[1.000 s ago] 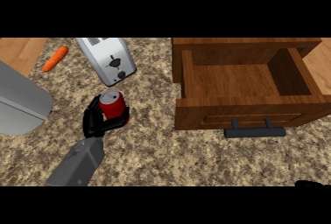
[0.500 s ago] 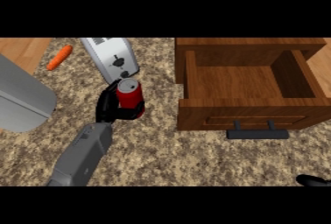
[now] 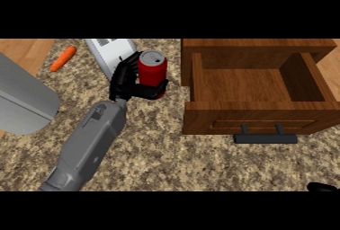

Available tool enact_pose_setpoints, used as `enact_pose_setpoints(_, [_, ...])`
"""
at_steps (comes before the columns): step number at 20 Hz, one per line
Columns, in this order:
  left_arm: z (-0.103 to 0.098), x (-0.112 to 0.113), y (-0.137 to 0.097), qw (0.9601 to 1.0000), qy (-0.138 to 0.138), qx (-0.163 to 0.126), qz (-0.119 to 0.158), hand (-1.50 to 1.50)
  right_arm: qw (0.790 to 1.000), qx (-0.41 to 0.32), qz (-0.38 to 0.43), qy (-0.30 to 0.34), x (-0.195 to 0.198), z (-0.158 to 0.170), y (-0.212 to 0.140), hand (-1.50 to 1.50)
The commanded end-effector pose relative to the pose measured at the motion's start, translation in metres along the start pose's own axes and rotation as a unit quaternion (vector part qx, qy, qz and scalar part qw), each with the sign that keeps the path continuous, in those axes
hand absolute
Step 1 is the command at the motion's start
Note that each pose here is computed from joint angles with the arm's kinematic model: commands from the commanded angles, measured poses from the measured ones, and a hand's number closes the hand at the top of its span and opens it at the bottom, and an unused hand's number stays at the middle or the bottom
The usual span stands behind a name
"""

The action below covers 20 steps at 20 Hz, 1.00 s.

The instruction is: Pick up the can, place it into the drawer and close the drawer

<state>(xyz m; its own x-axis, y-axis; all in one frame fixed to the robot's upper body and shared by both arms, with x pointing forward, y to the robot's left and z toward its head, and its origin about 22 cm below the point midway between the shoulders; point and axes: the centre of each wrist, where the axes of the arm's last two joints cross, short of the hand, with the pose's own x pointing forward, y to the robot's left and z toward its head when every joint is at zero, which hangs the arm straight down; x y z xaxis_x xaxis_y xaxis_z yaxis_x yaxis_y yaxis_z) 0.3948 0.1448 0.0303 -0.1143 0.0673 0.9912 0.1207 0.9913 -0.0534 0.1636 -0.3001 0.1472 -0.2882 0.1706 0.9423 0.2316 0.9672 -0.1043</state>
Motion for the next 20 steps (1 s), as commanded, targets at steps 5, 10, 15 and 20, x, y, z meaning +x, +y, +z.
enact_pose_setpoints(5, [-0.024,0.088,-0.057,0.9997,-0.011,-0.023,0.004,1.5,1.0,0.004,0.0,0.004,0.01,-0.005,-0.011,-1.5])
enact_pose_setpoints(10, [-0.042,0.136,-0.079,0.9993,-0.014,-0.033,-0.009,1.5,1.0,0.002,0.0,0.0,0.008,0.0,-0.004,-1.5])
enact_pose_setpoints(15, [-0.043,0.17,-0.128,0.9987,-0.011,-0.042,-0.028,1.5,1.0,0.0,-0.007,-0.007,0.007,-0.001,0.01,-1.5])
enact_pose_setpoints(20, [-0.062,0.175,-0.131,0.9982,-0.004,-0.042,-0.044,1.5,1.0,-0.002,-0.009,-0.006,0.017,0.002,0.011,-1.5])
